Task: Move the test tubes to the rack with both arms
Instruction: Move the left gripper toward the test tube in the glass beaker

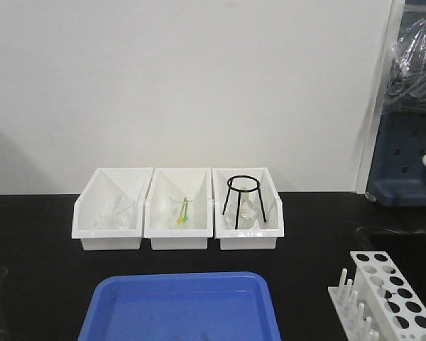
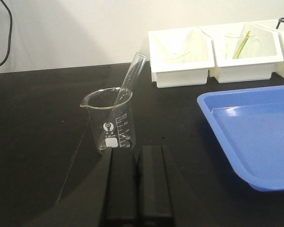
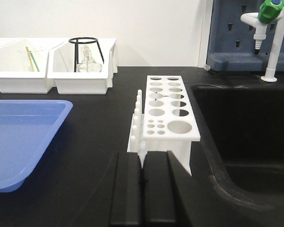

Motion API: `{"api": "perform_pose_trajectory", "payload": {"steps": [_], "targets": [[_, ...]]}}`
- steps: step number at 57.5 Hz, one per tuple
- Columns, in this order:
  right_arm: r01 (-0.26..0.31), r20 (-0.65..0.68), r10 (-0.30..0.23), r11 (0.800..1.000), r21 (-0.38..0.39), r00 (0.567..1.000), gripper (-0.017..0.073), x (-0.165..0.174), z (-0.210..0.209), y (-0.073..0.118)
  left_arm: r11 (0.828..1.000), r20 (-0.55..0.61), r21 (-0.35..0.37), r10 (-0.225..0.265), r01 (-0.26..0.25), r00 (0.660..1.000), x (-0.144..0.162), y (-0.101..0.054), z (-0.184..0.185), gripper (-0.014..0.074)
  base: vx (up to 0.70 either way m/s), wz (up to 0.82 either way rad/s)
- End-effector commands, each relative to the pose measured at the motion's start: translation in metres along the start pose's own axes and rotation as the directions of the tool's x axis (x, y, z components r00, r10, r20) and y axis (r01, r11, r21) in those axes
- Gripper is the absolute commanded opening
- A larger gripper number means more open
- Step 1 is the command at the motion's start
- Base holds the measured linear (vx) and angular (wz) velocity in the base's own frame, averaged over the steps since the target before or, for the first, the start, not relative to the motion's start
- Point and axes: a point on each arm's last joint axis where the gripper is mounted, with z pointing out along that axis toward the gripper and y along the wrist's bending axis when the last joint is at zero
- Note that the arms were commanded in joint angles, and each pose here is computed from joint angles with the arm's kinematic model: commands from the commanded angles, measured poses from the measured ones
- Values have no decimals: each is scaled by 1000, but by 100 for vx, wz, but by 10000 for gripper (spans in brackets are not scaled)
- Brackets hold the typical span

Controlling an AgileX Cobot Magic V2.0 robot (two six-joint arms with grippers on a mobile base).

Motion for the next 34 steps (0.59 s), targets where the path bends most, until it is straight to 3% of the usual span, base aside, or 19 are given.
{"api": "perform_pose_trajectory", "payload": {"steps": [1,34], "targets": [[12,65,-12,1000,7,998,-12,-3,1,0,1000,108,-8,-10,11,994,-16,1,-2,-4,7,0],[28,68,-29,1000,10,997,-12,-3,1,0,1000,108,-8,-10,11,994,-16,1,-2,-4,2,0]]}}
